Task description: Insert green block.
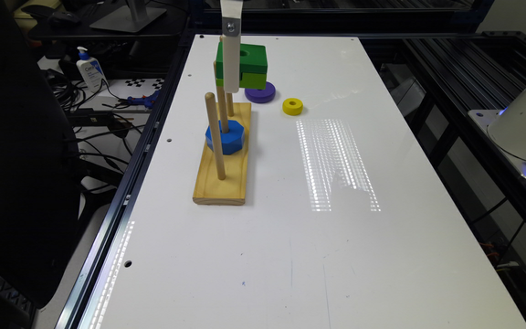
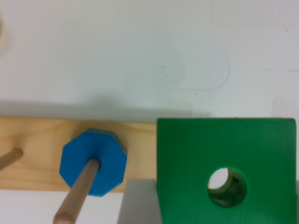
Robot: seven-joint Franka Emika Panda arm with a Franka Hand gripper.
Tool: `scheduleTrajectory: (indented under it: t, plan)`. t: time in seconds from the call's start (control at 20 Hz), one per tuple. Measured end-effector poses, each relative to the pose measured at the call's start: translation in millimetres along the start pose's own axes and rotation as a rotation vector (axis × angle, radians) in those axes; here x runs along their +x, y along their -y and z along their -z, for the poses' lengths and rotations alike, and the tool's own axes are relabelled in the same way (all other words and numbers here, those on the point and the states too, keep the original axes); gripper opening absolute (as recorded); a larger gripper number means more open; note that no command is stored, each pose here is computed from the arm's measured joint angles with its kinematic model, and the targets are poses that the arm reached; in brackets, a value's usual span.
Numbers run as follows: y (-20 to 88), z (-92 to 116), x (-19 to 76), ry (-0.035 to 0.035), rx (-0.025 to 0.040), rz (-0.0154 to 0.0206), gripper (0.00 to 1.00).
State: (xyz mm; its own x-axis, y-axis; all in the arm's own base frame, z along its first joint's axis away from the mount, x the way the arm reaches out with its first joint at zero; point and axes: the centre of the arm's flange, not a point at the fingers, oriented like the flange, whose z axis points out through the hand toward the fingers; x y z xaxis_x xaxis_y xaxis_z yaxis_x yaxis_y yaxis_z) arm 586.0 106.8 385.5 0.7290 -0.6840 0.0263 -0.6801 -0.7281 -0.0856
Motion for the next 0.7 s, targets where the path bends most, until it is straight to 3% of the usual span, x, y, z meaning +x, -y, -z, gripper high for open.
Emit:
scheduleTrajectory:
  t: [0.7]
  plan:
    - [2.0, 0.0, 2.2, -0.0004, 0.0032, -0.001, 0.0]
